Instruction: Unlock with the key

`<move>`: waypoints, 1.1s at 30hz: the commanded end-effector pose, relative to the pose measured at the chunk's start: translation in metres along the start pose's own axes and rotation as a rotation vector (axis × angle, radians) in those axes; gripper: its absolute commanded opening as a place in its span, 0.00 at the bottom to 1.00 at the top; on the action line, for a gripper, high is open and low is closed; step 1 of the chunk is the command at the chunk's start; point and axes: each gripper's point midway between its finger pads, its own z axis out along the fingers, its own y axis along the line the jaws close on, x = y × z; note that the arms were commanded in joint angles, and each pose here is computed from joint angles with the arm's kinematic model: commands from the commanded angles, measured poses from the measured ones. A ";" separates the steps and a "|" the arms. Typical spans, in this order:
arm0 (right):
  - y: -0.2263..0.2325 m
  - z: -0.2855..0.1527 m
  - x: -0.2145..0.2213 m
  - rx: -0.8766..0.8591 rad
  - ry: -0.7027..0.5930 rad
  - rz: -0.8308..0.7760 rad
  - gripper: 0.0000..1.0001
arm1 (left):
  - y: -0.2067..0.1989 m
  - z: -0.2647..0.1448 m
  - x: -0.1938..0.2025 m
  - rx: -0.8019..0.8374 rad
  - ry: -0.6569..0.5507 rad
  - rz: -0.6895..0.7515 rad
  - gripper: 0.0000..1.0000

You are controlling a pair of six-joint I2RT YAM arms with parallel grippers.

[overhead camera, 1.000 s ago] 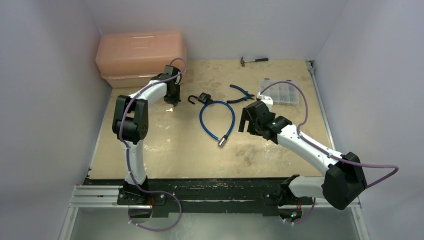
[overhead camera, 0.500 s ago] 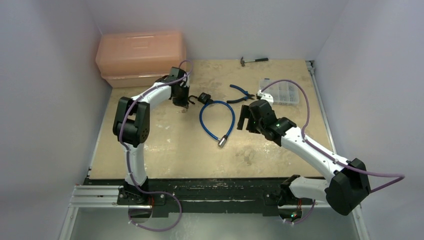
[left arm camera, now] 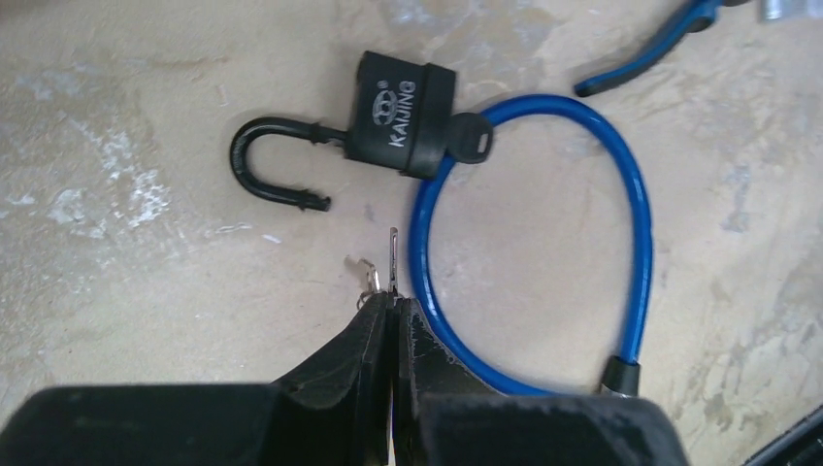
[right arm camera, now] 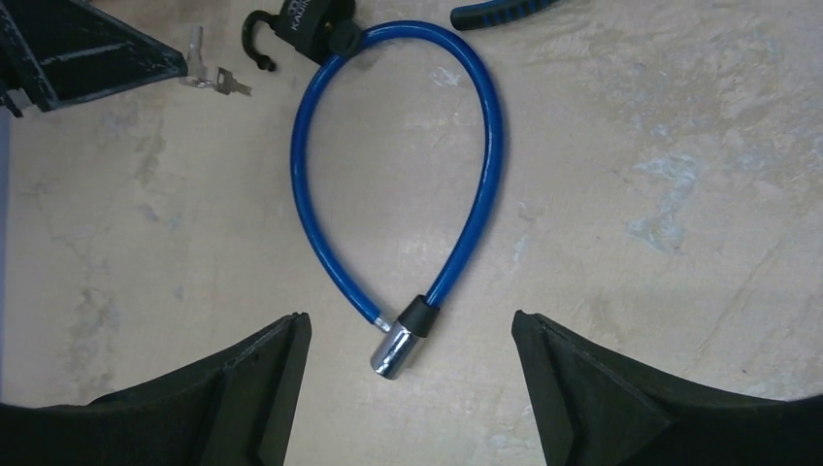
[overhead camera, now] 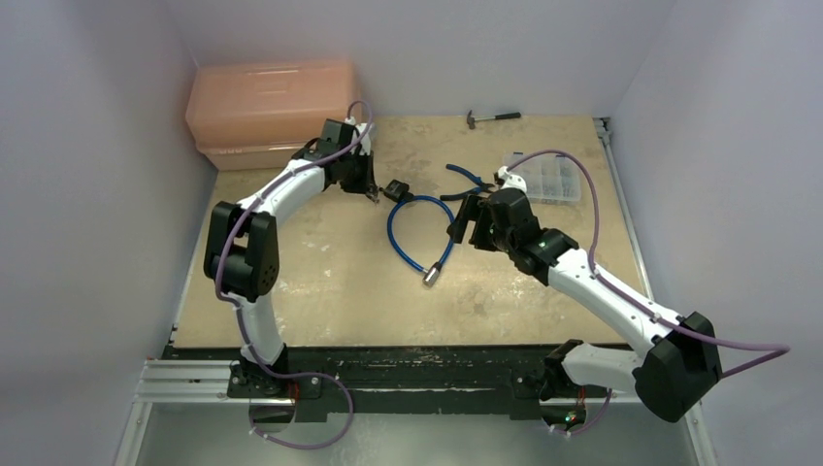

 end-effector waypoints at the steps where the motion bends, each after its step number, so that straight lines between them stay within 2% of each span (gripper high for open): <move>1: 0.025 -0.009 -0.028 -0.071 -0.074 0.114 0.85 | -0.038 -0.026 -0.025 0.116 -0.110 0.099 0.00; 6: 0.027 -0.008 -0.042 0.001 -0.079 0.269 0.82 | -0.075 -0.039 -0.026 0.211 -0.151 0.207 0.00; 13: 0.045 0.000 -0.050 0.013 -0.032 0.424 0.79 | -0.112 -0.057 -0.023 0.280 -0.210 0.321 0.00; 23: 0.073 0.018 -0.052 -0.043 0.041 0.474 0.69 | -0.138 -0.065 -0.014 0.329 -0.228 0.398 0.00; 33: 0.079 0.024 -0.063 -0.042 0.018 0.484 0.68 | -0.153 -0.065 -0.004 0.356 -0.216 0.439 0.00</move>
